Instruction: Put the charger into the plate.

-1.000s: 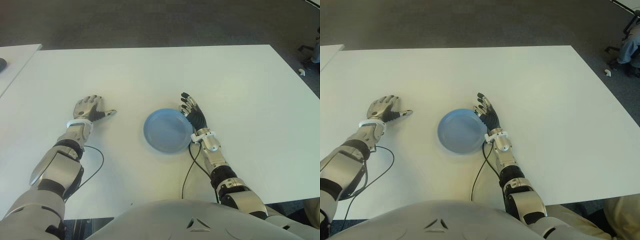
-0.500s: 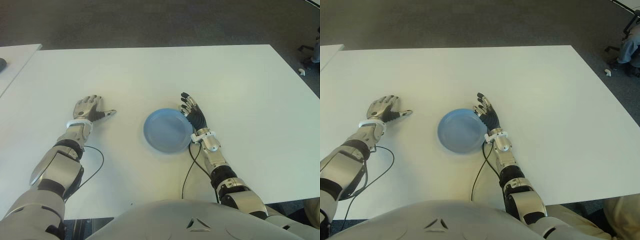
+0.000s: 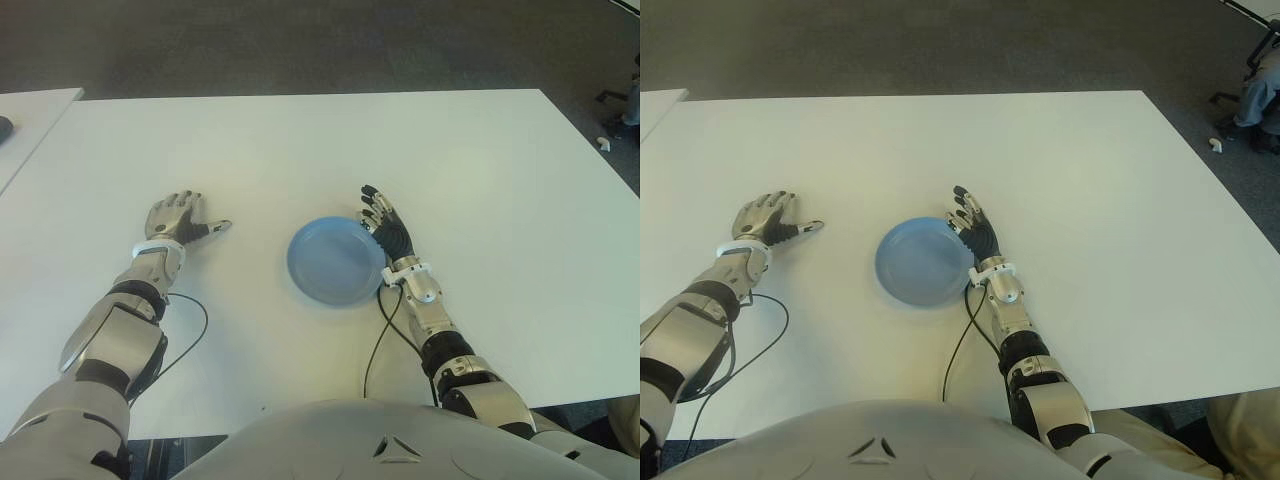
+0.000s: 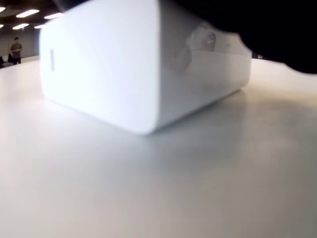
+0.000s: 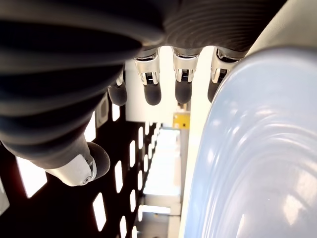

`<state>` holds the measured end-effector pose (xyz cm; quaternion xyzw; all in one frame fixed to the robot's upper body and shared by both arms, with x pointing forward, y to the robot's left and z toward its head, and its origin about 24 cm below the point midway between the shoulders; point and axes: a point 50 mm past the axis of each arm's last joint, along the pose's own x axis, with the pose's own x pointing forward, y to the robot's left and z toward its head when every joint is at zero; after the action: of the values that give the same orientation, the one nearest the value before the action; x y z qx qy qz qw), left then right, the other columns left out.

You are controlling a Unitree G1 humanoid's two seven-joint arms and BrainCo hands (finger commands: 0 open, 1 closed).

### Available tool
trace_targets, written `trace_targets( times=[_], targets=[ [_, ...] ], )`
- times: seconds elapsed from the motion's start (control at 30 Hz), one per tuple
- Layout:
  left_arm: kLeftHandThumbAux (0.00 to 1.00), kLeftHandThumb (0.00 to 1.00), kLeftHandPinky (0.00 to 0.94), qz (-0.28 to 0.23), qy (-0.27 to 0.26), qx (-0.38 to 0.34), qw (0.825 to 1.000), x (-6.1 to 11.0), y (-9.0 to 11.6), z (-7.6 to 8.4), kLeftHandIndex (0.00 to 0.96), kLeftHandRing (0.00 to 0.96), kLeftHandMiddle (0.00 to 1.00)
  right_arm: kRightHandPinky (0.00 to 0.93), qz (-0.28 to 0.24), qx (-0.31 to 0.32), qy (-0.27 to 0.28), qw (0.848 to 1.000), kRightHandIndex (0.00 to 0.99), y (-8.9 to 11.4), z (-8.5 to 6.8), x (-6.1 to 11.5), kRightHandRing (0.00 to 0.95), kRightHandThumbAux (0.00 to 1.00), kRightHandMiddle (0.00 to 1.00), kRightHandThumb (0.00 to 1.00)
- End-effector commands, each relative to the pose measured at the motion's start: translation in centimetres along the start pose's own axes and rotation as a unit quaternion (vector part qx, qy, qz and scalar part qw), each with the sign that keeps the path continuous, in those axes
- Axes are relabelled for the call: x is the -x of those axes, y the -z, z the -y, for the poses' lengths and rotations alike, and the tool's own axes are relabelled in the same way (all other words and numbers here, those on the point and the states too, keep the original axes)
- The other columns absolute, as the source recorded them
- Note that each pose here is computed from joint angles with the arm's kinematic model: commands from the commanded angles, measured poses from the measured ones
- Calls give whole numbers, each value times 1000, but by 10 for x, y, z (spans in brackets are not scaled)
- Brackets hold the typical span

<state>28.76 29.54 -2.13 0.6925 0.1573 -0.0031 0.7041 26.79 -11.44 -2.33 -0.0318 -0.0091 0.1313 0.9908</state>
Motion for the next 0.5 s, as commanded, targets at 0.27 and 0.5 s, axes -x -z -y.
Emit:
trace_targets(
  times=[0.27,0.5],
  targets=[
    [229,368,361,-30,34,55,997,21,4,33,58,146,84,91,-286,-42,30,957,17,99,-4,114,64,603,63,116],
    [247,475,672,-40,-18,49,998,24,3,34,285,554,488,92,-286,-42,28,957,15,99,-4,114,64,599,63,116]
  ],
)
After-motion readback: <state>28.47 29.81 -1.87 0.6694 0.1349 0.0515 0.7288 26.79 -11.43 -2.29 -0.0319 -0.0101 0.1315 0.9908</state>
